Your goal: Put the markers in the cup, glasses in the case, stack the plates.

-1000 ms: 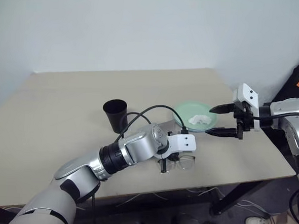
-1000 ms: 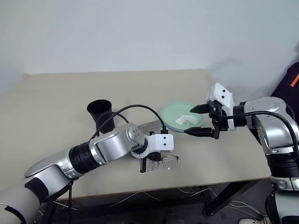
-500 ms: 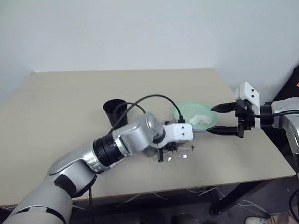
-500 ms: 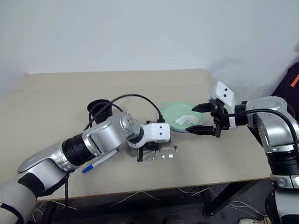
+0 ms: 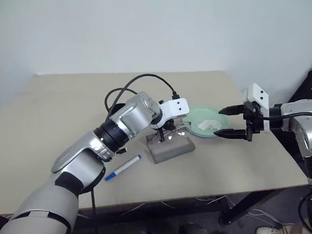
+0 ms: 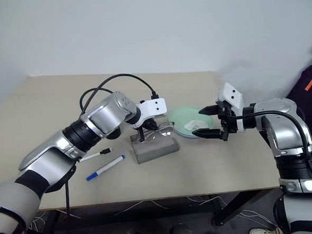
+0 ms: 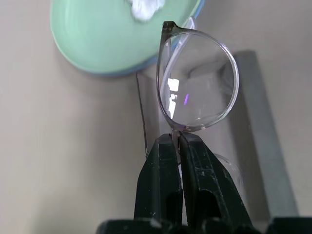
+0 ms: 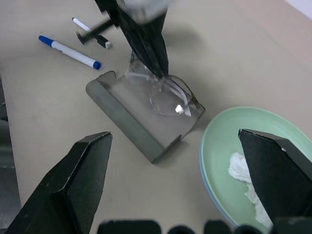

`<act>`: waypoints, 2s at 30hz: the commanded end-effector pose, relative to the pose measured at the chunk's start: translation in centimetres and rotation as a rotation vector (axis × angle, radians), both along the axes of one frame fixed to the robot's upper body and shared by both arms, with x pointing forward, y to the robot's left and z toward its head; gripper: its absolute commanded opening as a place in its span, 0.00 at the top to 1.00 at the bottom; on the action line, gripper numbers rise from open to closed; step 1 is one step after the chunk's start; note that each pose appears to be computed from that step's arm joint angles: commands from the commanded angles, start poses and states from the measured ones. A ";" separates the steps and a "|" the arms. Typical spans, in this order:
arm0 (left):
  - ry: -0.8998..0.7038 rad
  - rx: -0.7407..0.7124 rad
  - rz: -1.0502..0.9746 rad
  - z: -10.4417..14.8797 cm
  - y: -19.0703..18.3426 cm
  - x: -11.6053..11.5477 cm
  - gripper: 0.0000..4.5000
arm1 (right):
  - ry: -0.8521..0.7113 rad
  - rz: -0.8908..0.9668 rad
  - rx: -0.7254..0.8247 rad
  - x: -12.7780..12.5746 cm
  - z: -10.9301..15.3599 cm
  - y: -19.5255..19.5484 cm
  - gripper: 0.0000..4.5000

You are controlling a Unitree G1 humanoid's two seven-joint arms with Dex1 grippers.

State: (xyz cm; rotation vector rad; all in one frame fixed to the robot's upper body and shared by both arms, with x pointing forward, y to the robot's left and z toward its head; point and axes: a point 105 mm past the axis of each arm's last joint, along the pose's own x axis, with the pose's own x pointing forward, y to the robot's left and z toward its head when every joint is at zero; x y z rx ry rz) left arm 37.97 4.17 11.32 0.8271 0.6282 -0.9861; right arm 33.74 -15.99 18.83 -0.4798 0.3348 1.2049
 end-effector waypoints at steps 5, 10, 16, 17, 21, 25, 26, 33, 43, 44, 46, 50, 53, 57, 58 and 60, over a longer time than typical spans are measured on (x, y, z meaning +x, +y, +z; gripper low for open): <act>0.013 -0.002 0.032 -1.6 0.0 0.0 0.99 | -0.060 0.021 0.012 0.0 1.8 0.4 0.00; 0.044 0.009 0.046 -3.1 -0.1 -0.4 0.99 | -0.061 0.025 0.016 0.0 1.8 0.5 0.00; 0.078 0.009 0.046 -4.2 -0.4 -1.2 0.99 | -0.061 0.029 0.019 -0.1 1.8 0.7 0.00; 0.082 0.008 0.042 -4.3 -0.5 -1.3 0.99 | -0.060 0.030 0.019 -0.1 1.8 0.7 0.00; 0.092 -0.003 0.036 -4.2 -1.0 -1.6 0.99 | -0.060 0.030 0.017 -0.1 1.7 0.8 0.00; 0.090 -0.016 0.050 -4.0 -1.4 -1.4 0.99 | -0.059 0.030 0.017 -0.2 1.7 0.8 0.00; 0.086 -0.019 0.055 -3.9 -1.5 -1.3 0.99 | -0.059 0.030 0.017 -0.2 1.7 0.8 0.00; 0.082 -0.033 0.069 -3.8 -1.8 -1.0 0.99 | -0.060 0.030 0.015 -0.2 1.6 0.8 0.00; 0.100 0.046 -0.008 -4.0 -1.3 -2.1 0.90 | -0.064 0.028 0.011 -0.1 1.5 0.7 0.00; 0.096 0.048 -0.016 -3.8 -1.2 -2.1 0.85 | -0.063 0.028 0.010 -0.1 1.5 0.7 0.00; 0.083 0.039 -0.029 -3.2 -1.1 -2.0 0.70 | -0.063 0.029 0.010 0.0 1.5 0.8 0.00; 0.043 -0.004 -0.035 -1.3 -1.1 -1.7 0.38 | -0.062 0.032 0.009 0.0 1.5 0.8 0.00; 0.004 -0.049 -0.029 0.7 -1.2 -1.3 0.15 | -0.061 0.034 0.007 0.0 1.5 0.8 0.00; -0.056 -0.117 0.001 3.5 -1.2 -0.8 0.01 | -0.061 0.036 0.005 0.1 1.5 0.9 0.00; -0.059 -0.136 0.000 4.2 -1.2 -0.8 0.01 | -0.061 0.037 0.005 0.1 1.5 0.9 0.00; -0.084 -0.160 0.022 5.3 -0.8 -0.4 0.01 | -0.061 0.038 0.004 0.2 1.5 0.9 0.00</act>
